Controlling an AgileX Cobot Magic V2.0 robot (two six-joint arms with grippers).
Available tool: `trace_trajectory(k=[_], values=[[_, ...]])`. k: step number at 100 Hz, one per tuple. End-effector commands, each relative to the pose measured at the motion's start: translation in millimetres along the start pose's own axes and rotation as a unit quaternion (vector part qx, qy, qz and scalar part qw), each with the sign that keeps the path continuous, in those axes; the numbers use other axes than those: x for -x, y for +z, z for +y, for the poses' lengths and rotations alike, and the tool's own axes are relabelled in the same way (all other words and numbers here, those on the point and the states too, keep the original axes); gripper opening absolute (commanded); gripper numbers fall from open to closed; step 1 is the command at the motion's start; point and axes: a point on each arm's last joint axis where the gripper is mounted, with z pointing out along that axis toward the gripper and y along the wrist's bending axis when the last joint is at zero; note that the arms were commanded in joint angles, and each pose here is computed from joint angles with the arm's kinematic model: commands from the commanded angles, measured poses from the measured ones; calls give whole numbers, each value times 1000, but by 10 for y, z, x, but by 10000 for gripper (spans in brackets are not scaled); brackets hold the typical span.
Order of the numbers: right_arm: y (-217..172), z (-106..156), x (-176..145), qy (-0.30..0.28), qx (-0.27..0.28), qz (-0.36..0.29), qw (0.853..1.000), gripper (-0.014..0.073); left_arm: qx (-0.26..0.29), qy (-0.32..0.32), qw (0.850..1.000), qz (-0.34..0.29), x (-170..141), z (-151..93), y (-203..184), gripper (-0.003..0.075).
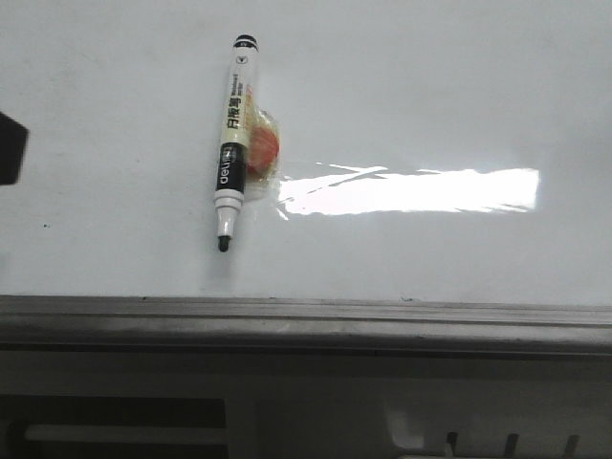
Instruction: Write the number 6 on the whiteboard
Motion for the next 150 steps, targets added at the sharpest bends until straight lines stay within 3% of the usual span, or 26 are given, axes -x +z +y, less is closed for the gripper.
trace_trajectory(k=[1,31,56,84,98,117,130,137,144,150], values=[[-29,27,153,-9,7,-44,999,438,-4,-4,999,-40,190,-85,81,491],[-29,26,151,-9,7,-43,999,438,-13,31,999,-30,321,-331,512,491],[-28,24,133,-9,6,-33,999,438,14,-14,1000,-18,308,-280,741,491],[-28,24,141,-9,5,-37,999,438,20,-16,1000,-13,365,-290,858,482],[-29,25,153,-9,6,-44,999,438,32,-26,999,-5,340,-252,947,367],[-31,45,171,0,18,-54,998,438,35,-39,999,11,295,-235,1013,-23],[-36,75,193,12,35,-66,997,438,23,-28,999,13,306,-268,972,-19],[-42,111,214,-6,54,-78,996,438,5,11,1000,18,322,-314,911,-19],[-54,167,237,-41,82,-94,991,438,-27,92,994,44,318,-395,827,-19],[-60,244,275,-85,122,-116,982,438,-60,185,977,83,274,-456,751,-19]])
